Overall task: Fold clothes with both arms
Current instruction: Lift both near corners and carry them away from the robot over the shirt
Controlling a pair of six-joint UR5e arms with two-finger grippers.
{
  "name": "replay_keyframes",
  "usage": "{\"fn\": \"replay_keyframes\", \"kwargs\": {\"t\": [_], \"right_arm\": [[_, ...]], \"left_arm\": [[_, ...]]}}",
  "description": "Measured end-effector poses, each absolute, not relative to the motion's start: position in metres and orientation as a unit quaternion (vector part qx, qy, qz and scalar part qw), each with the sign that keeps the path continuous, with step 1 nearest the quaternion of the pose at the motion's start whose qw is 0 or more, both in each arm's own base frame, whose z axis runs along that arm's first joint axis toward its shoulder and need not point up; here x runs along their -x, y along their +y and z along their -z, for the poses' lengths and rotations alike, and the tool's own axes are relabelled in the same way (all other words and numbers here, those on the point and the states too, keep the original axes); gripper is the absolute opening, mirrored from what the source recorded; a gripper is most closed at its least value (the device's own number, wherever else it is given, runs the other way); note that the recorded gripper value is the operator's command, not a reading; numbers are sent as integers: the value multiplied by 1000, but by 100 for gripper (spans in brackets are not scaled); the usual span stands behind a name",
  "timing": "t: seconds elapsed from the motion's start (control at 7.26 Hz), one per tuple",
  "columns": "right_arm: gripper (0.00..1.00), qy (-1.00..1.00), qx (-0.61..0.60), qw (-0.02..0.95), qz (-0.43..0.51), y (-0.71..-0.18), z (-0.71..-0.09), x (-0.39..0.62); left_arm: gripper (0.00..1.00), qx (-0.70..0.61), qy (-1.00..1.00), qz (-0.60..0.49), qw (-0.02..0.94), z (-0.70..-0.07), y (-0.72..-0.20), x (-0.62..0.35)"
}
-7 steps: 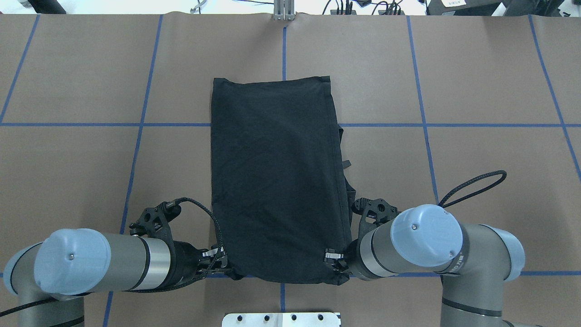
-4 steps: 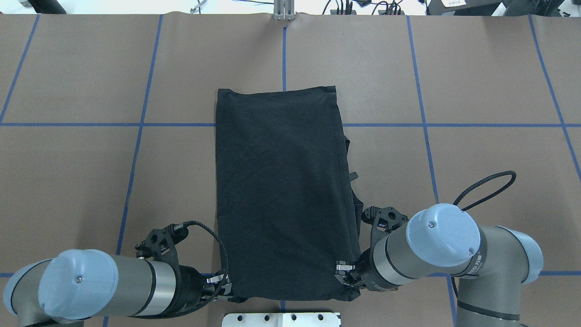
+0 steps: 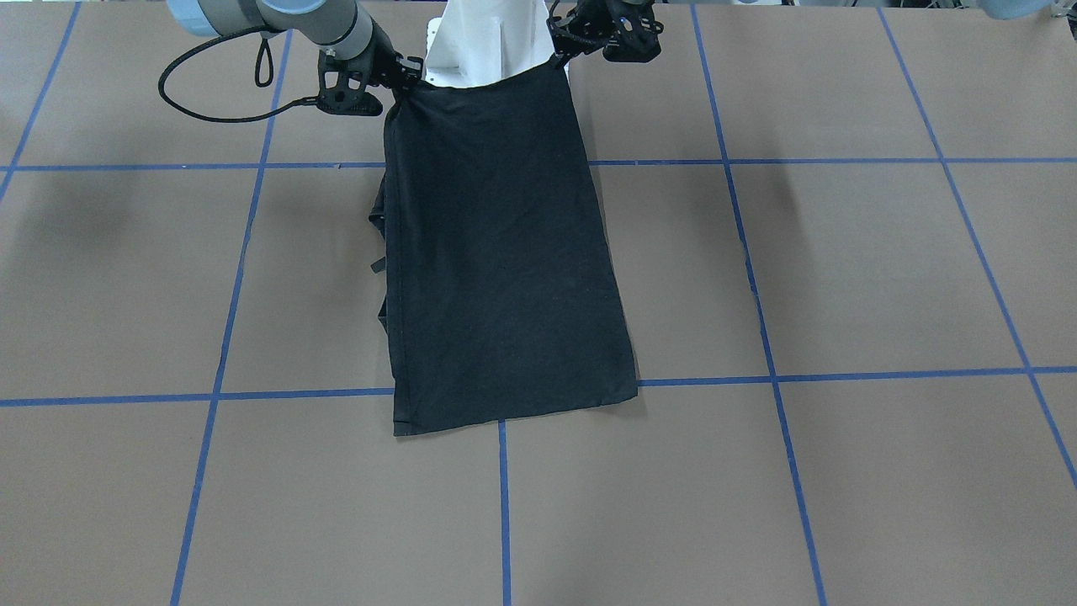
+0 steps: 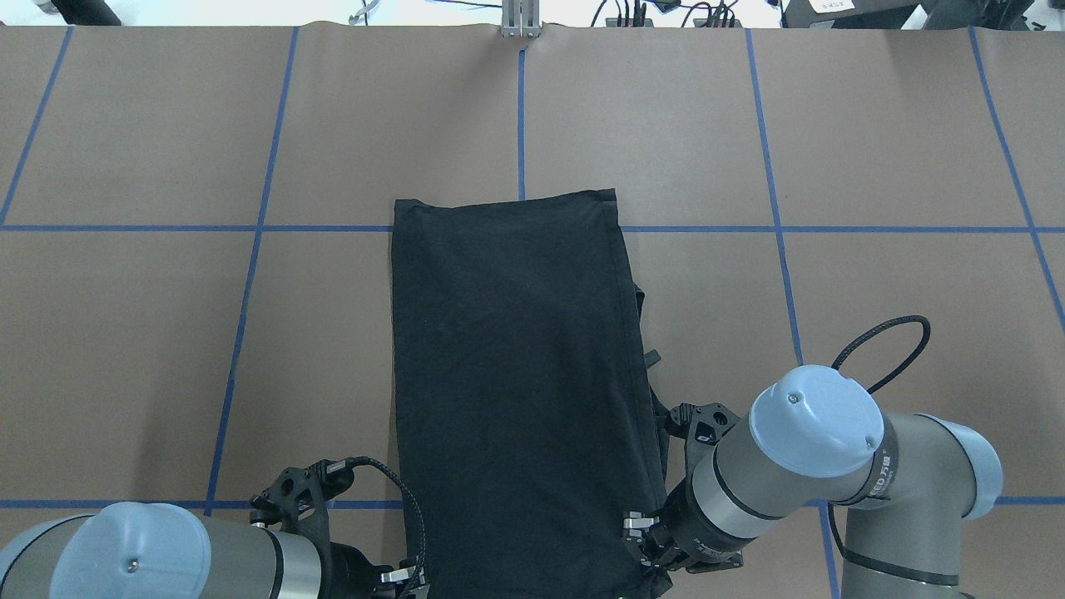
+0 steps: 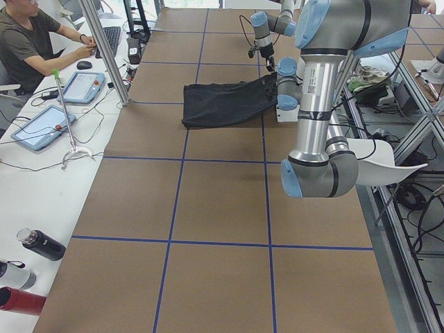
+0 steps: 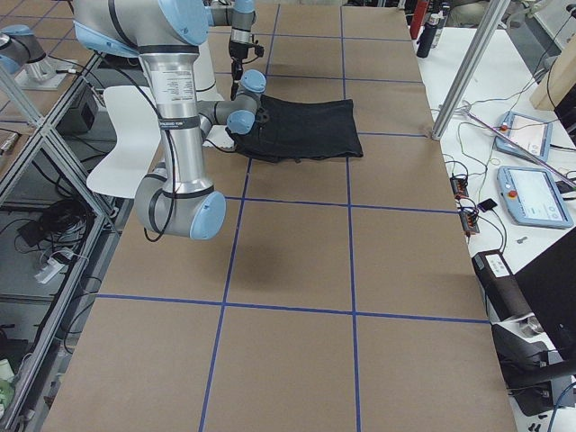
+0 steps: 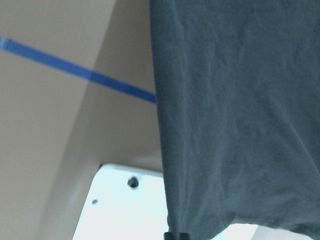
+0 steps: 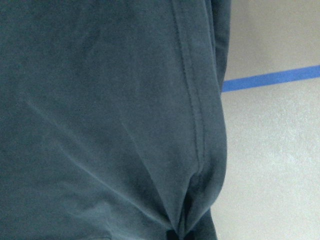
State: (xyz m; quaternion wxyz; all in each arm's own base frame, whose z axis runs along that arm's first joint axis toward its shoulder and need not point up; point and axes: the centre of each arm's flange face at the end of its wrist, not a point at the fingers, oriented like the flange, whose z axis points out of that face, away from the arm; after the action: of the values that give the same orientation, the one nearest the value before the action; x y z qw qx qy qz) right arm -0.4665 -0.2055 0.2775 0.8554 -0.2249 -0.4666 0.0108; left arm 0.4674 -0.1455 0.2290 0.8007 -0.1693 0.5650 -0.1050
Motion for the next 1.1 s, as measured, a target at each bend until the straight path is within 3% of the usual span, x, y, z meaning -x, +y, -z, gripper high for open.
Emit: {"fn": "replay_keyframes", "kwargs": {"t": [0.55, 1.1], "right_arm": [[0, -477, 213, 852, -45, -254, -277, 444], [0, -511, 166, 839, -86, -320, -250, 419]], "left_arm": [[0, 162, 566, 111, 801, -227, -160, -462], [0, 124, 603, 147, 775, -198, -259, -409]]}}
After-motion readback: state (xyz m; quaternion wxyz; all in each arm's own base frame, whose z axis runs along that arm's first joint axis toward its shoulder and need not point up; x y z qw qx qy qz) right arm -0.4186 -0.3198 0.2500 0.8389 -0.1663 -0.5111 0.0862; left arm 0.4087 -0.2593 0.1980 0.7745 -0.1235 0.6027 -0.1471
